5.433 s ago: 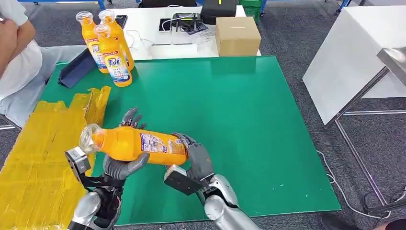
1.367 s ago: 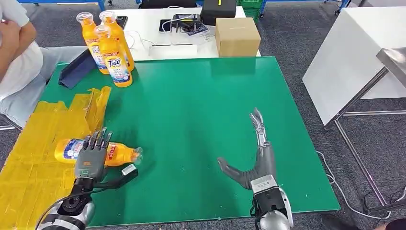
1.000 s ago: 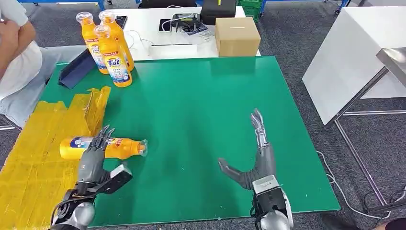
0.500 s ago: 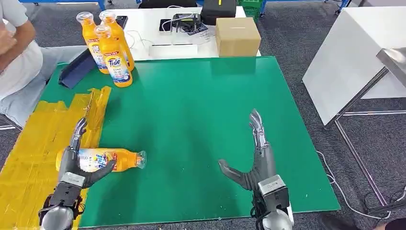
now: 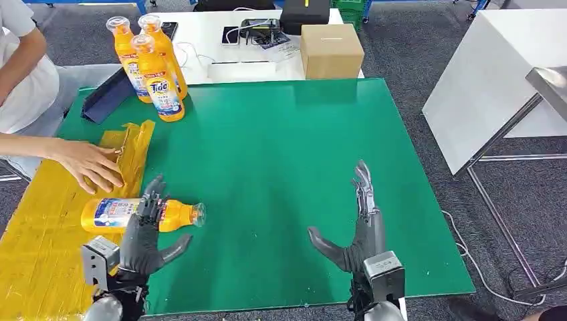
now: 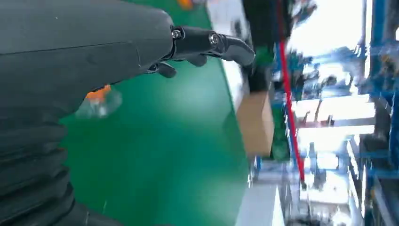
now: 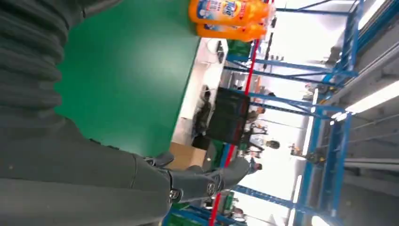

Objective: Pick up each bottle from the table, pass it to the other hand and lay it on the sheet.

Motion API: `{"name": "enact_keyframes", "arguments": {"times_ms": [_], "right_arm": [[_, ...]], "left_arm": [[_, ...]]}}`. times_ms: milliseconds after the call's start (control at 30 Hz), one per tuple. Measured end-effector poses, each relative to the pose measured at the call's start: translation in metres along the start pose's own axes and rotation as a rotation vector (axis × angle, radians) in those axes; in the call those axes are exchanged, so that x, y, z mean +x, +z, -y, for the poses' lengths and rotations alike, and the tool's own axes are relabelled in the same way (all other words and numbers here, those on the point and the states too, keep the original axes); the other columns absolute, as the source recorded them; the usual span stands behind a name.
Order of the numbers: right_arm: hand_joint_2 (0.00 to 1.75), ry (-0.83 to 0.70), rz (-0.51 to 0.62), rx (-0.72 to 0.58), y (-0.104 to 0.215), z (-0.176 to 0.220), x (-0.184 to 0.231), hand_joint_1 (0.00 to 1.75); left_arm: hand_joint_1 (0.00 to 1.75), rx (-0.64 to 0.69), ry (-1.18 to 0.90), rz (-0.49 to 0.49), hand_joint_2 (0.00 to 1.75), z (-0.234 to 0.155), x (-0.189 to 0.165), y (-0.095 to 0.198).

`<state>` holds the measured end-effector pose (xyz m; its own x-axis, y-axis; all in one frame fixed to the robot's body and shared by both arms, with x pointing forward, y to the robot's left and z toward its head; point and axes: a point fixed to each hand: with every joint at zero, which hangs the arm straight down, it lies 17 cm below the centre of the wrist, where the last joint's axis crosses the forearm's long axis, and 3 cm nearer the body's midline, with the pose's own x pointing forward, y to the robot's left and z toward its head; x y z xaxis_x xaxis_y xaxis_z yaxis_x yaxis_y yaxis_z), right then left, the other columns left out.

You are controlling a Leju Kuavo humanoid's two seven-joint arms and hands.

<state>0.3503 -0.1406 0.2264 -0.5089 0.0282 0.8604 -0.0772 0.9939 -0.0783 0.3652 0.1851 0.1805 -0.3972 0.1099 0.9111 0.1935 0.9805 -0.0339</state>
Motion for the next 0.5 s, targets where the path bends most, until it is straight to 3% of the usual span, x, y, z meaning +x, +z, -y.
{"name": "enact_keyframes", "arguments": {"times_ms": [500], "right_arm": [[1.75, 0.004, -0.072, -0.054, 0.028, 0.012, -0.013, 0.0]], "left_arm": [[0.0, 0.044, 0.012, -0.01, 1.75, 0.019, -0.002, 0.006]]}}
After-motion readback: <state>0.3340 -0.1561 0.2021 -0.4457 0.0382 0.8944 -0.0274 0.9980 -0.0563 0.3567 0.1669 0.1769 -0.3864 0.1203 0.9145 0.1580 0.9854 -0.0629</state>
